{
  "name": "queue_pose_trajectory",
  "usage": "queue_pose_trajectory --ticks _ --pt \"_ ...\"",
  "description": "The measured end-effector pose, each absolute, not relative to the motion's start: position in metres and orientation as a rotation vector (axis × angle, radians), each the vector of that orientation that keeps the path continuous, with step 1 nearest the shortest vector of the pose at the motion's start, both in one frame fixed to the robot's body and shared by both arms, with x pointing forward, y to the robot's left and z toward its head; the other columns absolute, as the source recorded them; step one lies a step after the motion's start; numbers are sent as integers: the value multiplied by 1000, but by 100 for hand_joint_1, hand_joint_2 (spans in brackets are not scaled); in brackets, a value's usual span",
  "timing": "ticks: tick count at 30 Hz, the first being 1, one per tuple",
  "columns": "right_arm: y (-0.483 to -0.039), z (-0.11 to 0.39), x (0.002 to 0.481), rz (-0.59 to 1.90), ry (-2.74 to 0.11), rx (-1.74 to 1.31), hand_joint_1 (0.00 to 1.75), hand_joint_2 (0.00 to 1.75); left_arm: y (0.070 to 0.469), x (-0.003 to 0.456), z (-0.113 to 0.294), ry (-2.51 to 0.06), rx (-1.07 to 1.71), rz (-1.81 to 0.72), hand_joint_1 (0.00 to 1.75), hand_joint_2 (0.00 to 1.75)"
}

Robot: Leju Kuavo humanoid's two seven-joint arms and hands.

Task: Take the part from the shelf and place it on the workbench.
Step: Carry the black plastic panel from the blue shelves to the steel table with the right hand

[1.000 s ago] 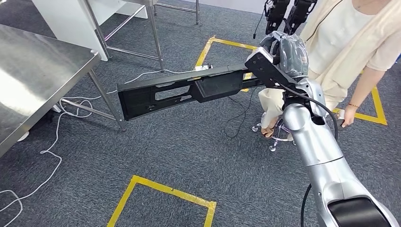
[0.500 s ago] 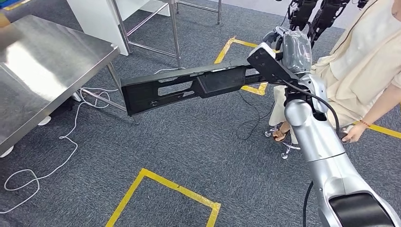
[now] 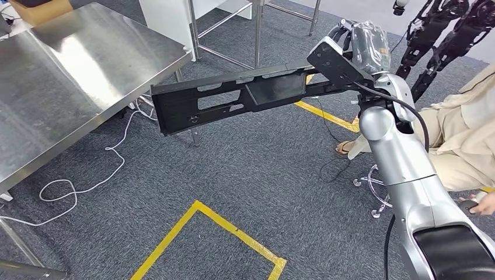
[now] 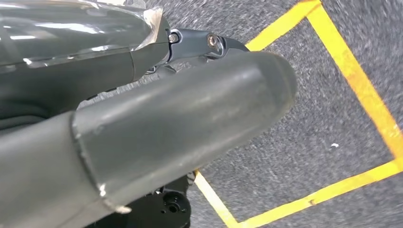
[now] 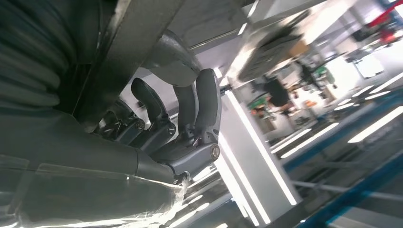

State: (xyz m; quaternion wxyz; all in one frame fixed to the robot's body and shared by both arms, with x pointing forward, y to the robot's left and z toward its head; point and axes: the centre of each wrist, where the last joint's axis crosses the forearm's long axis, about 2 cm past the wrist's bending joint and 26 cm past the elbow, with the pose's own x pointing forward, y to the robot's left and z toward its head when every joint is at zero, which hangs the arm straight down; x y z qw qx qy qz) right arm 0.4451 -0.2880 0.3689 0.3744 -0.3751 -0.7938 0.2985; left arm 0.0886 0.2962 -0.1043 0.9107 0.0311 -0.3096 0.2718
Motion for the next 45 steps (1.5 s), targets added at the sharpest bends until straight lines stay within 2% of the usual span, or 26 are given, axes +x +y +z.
queue_pose_trajectory --ticks 8,14,19,27,45 --pt "-265 362 448 788 -2080 -904 175 175 295 72 -107 -614 84 598 0 0" --pt "-273 331 445 784 -2044 -894 175 175 291 64 -109 -582 91 599 0 0" --pt "-277 325 441 749 -2052 -910 175 175 291 65 -109 -568 96 596 0 0" --pt "-279 325 429 711 -2049 -927 175 175 283 76 -107 -587 66 582 0 0" --pt "-277 323 412 729 -2052 -924 175 175 278 68 -108 -559 54 560 0 0"
